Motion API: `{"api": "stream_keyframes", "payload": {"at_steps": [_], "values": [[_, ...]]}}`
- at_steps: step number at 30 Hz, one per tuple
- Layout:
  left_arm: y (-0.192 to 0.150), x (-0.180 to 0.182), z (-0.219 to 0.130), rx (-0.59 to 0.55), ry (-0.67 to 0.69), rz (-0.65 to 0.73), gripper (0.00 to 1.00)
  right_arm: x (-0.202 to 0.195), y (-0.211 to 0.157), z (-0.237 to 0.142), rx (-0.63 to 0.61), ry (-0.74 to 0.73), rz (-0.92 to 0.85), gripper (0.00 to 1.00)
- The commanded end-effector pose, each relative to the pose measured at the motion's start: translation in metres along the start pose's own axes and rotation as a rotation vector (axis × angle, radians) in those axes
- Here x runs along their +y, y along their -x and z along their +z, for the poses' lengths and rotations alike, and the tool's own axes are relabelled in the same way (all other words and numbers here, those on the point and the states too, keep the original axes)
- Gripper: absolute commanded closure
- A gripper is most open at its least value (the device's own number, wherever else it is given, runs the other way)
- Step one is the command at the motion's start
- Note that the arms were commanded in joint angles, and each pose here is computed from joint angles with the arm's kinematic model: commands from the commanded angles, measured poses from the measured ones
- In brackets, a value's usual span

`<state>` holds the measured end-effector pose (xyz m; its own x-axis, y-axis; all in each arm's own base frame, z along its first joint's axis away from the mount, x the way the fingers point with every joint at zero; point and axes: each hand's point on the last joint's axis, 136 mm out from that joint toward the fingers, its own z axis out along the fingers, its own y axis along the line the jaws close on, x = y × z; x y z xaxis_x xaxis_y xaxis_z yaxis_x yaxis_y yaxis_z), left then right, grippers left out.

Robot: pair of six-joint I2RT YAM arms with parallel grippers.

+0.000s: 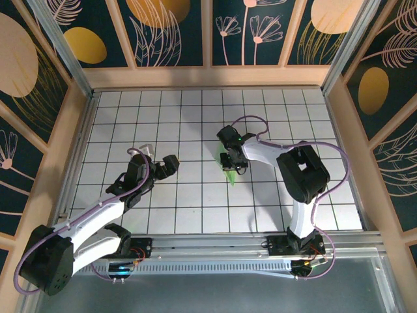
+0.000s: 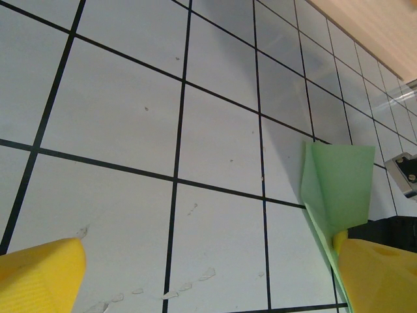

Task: Fold a paper plane with a square sheet of paper (fold left side to right side)
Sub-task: Pick up the paper plane at the center of the table.

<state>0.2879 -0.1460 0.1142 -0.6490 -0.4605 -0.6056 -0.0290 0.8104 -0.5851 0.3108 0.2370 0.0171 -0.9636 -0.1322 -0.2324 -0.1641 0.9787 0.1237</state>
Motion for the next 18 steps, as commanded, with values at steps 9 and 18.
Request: {"api": "stream_keyframes", "payload": {"at_steps": [9, 18], "values": [[0.009, 0.000, -0.003, -0.027, 0.017, 0.018, 0.01, -0.005, -0.004, 0.015, 0.008, -0.025, 0.032, 0.88], [0.026, -0.005, -0.012, -0.077, 0.038, 0.065, 0.01, 0.004, 0.052, -0.018, -0.103, -0.003, 0.082, 0.99]]}}
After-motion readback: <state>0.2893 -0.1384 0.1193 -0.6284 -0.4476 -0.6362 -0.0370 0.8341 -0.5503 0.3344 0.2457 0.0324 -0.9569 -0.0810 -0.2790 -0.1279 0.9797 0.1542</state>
